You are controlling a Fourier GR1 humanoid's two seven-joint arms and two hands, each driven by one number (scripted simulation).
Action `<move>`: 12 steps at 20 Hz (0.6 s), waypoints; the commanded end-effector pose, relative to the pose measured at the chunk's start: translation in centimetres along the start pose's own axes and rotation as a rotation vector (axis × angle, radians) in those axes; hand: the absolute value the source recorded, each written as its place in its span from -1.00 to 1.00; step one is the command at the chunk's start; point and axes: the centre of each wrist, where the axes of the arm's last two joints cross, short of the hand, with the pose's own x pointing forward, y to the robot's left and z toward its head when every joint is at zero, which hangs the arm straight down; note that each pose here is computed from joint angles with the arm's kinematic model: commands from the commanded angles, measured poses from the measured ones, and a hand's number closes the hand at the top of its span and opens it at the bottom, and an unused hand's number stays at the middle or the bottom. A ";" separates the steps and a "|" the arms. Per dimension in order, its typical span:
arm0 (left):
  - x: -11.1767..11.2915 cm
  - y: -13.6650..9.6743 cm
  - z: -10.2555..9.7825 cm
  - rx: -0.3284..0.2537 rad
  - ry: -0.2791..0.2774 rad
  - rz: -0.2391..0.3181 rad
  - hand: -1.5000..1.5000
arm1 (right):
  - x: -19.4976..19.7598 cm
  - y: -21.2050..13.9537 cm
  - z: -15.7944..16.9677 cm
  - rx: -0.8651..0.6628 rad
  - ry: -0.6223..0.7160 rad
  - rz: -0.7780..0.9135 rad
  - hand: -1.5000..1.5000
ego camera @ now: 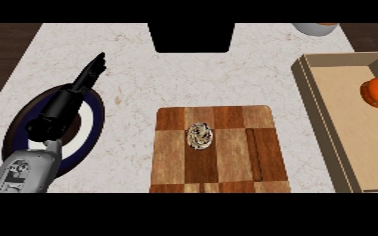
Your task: Pick the squash from the cutting board and place it in the cardboard box
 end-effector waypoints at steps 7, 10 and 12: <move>0.8 0.9 -0.3 0.007 -0.003 -0.020 0.00 | -0.8 -3.2 1.0 -0.240 -0.334 -0.437 -1.00; -0.3 -0.4 0.9 0.008 0.027 0.009 0.00 | -1.1 -4.3 1.2 -0.306 -0.355 -0.818 -1.00; -0.1 0.0 0.4 0.025 0.015 0.014 0.00 | -2.9 -3.4 0.6 -0.341 -0.320 -0.986 -1.00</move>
